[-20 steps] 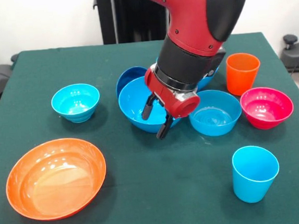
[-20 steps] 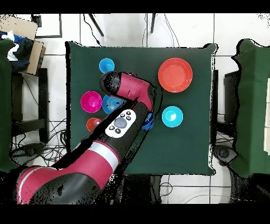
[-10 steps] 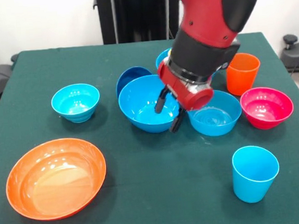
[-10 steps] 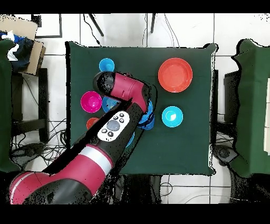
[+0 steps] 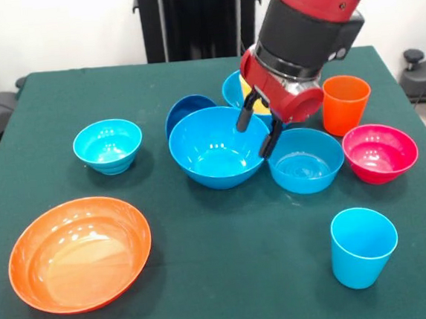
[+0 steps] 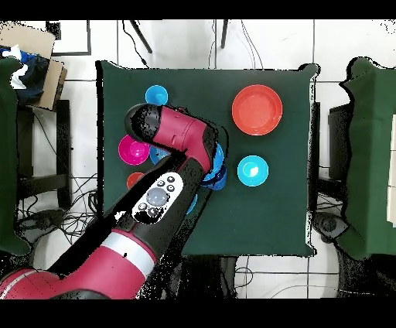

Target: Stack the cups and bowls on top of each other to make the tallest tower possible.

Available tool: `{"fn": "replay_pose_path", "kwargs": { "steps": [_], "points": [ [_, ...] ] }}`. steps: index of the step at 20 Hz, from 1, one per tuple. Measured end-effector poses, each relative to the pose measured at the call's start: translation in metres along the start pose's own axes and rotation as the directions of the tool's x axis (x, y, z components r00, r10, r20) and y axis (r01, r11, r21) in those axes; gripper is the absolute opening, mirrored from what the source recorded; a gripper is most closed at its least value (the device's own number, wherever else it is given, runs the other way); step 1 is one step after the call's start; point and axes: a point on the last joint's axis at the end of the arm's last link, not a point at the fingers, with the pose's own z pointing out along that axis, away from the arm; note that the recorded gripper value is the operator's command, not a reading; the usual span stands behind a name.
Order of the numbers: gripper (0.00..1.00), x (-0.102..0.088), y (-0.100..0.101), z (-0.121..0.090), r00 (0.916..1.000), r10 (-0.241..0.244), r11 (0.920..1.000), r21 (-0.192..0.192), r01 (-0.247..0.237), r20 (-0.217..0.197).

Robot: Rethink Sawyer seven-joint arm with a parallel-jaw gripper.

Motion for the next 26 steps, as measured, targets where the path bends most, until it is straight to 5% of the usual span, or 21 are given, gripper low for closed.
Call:
{"fn": "replay_pose_path", "kwargs": {
  "steps": [20,26],
  "points": [
    [1.0,-0.002,-0.01,-0.001,0.9999,0.014,0.9998,0.011,-0.013,-0.003],
    [1.0,-0.021,-0.007,0.018,0.9982,0.03,0.999,-0.035,-0.029,0.051]
  ]
}}
